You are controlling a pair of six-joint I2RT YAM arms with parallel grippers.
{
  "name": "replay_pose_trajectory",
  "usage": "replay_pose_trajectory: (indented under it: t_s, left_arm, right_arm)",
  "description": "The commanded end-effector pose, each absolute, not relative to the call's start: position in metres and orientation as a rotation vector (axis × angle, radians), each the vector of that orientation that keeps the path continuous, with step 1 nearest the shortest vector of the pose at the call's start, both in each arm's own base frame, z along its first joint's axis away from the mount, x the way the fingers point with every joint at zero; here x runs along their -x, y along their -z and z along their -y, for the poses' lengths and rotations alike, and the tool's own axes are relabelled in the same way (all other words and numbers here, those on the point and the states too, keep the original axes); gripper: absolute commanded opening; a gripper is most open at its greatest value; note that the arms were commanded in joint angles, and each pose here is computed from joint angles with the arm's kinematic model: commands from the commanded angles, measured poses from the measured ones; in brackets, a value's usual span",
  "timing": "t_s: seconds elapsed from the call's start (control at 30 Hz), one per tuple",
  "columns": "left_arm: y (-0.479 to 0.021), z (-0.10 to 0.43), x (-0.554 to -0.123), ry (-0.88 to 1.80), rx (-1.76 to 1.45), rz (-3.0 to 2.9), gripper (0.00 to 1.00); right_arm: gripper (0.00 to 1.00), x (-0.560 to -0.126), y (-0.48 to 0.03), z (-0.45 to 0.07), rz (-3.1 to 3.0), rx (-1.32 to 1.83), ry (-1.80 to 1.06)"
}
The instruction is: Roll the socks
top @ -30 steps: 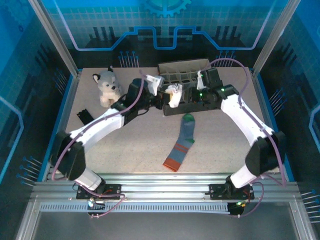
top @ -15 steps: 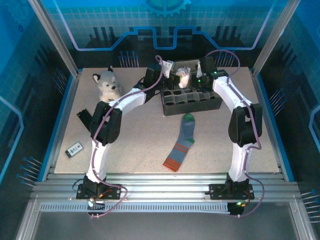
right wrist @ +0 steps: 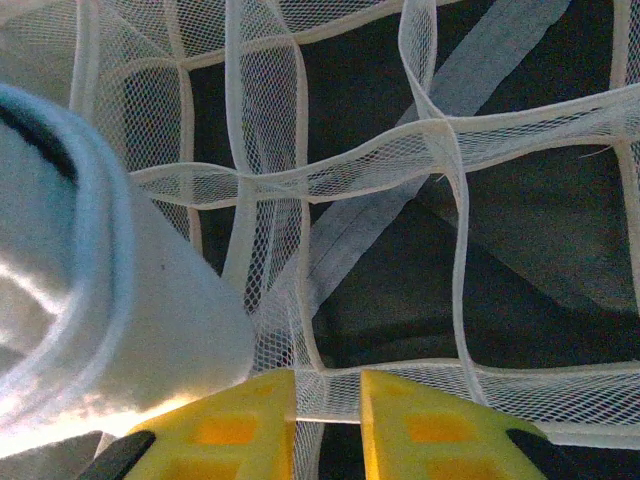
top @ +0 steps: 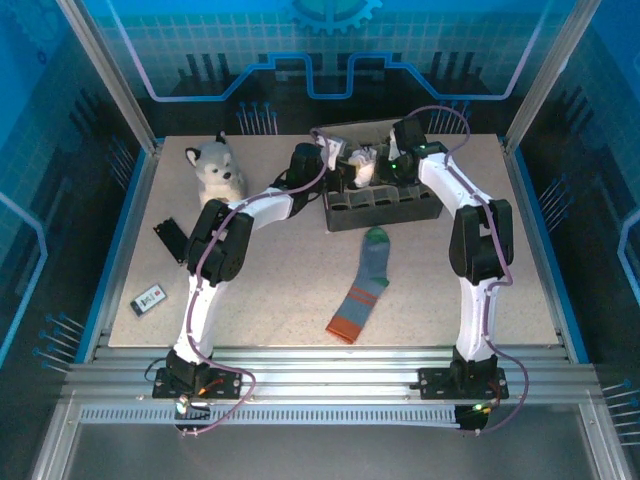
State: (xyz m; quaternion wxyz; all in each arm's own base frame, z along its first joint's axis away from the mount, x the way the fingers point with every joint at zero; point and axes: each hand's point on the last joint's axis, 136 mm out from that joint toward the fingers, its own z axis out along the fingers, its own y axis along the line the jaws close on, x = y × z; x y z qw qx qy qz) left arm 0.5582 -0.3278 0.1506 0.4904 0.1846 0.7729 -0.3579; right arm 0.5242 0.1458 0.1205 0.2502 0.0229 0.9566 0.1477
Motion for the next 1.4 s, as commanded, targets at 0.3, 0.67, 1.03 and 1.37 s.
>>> replay_pose_trajectory:
  t_s: [0.3,0.67,1.03,1.37]
  left_arm:
    - [-0.146,0.301,-0.565,0.874,-0.434,-1.833,0.00]
    - [-0.135,0.306,-0.556,0.853,-0.495,-1.862,0.00]
    - [-0.132,0.286,-0.562,0.796,-0.490,-1.855,0.00]
    - [-0.126,0.317,-0.545,0.746,-0.684,-1.877,0.00]
  right_arm:
    - [0.22,-0.520,-0.093,-0.140,-2.673,-0.062,-0.352]
    - [0.22,-0.518,-0.082,-0.136,-2.697,-0.074,-0.338]
    - [0.21,-0.509,-0.062,-0.118,-2.745,-0.119,-0.308]
    - [0.21,-0.513,-0.067,-0.125,-2.723,-0.117,-0.353]
